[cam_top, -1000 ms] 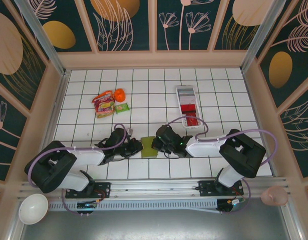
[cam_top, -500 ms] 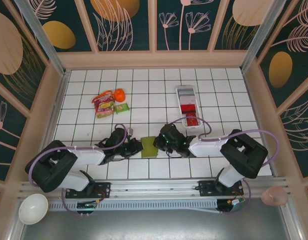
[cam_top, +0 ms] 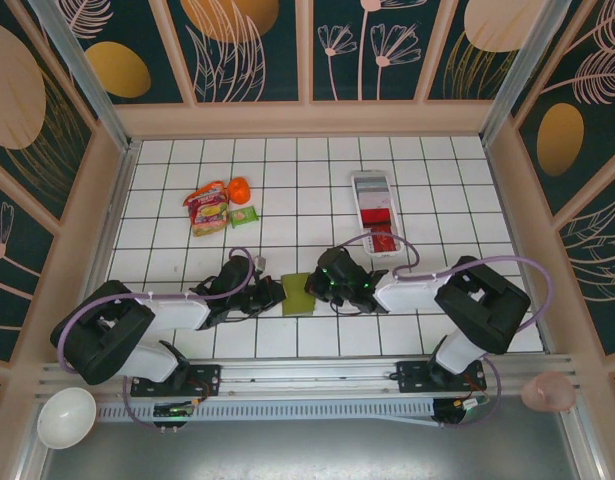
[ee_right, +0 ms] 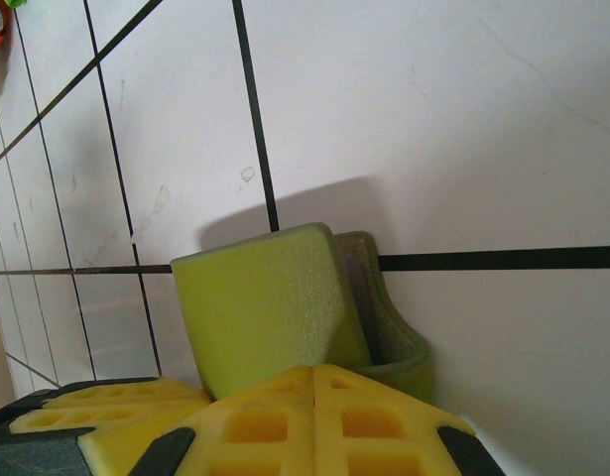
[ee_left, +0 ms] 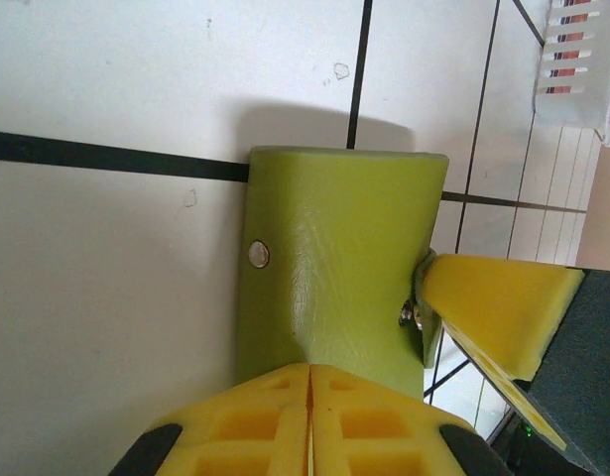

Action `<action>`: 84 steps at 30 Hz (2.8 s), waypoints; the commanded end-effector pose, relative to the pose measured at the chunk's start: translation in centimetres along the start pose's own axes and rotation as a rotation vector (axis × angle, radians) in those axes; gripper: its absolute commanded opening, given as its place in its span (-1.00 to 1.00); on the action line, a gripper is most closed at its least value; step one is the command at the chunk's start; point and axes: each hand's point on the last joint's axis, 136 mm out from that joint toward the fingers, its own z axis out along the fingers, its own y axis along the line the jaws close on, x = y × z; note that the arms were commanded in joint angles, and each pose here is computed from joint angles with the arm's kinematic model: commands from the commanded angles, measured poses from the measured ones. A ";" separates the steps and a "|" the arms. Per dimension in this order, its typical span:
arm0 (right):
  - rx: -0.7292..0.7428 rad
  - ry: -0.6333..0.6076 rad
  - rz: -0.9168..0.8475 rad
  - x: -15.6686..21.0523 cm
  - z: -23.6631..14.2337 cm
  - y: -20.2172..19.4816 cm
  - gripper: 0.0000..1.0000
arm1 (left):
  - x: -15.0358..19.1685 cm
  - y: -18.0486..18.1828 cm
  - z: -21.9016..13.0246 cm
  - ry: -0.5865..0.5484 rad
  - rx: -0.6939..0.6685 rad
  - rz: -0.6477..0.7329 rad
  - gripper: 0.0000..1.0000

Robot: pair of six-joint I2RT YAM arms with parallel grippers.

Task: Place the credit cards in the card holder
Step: Close the button on the card holder, then reset both arms

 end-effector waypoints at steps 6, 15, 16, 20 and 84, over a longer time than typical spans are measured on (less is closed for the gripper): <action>0.055 0.017 -0.023 1.0 1.0 -0.8 -1.00 | 0.4 0.6 0.2 0.021 -0.021 0.003 -0.80; 0.101 0.033 -0.023 2.8 1.3 -2.2 -1.00 | 0.4 0.7 0.2 0.020 -0.025 -0.002 -0.80; 0.111 0.035 -0.030 3.0 1.4 -2.3 -1.00 | 0.4 0.7 0.2 0.021 -0.024 -0.002 -0.81; 0.165 0.043 -0.060 3.8 1.1 -3.4 -1.00 | 0.5 0.8 0.2 0.021 -0.026 -0.005 -0.81; 0.394 -1.213 -0.805 -21.4 -25.3 -6.4 0.98 | -21.5 1.1 -24.9 -1.368 -0.686 0.557 0.98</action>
